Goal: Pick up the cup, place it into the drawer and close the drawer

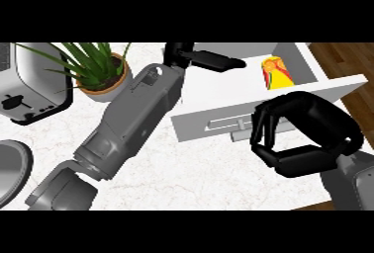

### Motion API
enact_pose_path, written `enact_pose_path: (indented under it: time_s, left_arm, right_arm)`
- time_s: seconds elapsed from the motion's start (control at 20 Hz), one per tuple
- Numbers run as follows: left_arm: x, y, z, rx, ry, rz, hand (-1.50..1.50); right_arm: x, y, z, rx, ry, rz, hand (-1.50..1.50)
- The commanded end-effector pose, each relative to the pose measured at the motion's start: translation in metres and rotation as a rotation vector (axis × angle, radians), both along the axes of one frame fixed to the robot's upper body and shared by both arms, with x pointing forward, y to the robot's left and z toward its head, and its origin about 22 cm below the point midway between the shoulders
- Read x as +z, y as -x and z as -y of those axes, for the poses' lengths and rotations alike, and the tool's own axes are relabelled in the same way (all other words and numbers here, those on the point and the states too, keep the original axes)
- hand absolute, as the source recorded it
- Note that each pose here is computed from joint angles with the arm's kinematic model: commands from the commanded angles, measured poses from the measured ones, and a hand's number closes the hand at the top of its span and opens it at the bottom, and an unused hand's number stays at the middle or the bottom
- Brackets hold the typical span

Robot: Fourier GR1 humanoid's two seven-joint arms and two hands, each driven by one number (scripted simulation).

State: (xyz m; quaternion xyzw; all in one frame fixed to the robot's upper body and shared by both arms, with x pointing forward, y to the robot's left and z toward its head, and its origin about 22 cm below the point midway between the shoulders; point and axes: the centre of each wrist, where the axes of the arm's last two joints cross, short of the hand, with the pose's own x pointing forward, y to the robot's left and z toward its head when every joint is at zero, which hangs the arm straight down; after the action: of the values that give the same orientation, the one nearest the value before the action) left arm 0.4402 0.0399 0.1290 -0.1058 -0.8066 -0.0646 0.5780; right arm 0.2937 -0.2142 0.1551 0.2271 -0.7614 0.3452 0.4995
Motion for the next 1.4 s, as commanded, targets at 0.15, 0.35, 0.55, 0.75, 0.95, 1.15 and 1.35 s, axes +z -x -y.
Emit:
enact_pose_path:
  time_s: [0.15, 0.35, 0.55, 0.75, 0.95, 1.15, 1.35]
  left_arm:
    - [0.009, -0.002, 0.002, 0.064, 0.072, 0.021, -1.50]
    - [-0.013, 0.000, -0.007, 0.071, 0.101, -0.003, -1.50]
    - [-0.011, 0.003, -0.005, 0.060, 0.149, 0.010, -1.50]
    - [-0.028, 0.003, -0.024, 0.056, 0.169, 0.006, -1.50]
    - [-0.045, 0.006, -0.051, 0.048, 0.183, -0.004, -1.50]
    - [-0.042, 0.012, -0.043, 0.045, 0.216, -0.002, -1.50]
    - [-0.059, 0.015, -0.077, 0.029, 0.219, 0.007, -1.50]
  right_arm:
    - [-0.015, 0.008, 0.020, -0.003, 0.387, -0.048, -1.50]
    - [-0.023, 0.017, 0.006, -0.098, 0.544, 0.079, -1.50]
    - [-0.065, 0.004, -0.008, -0.187, 0.610, 0.030, -1.50]
    - [-0.113, -0.011, 0.003, -0.187, 0.715, -0.042, -1.50]
    - [-0.141, -0.029, -0.007, -0.148, 0.826, -0.054, -1.50]
    - [-0.175, -0.052, -0.001, -0.228, 0.827, -0.065, 1.50]
    - [-0.168, -0.075, 0.022, -0.310, 0.749, -0.026, 1.50]
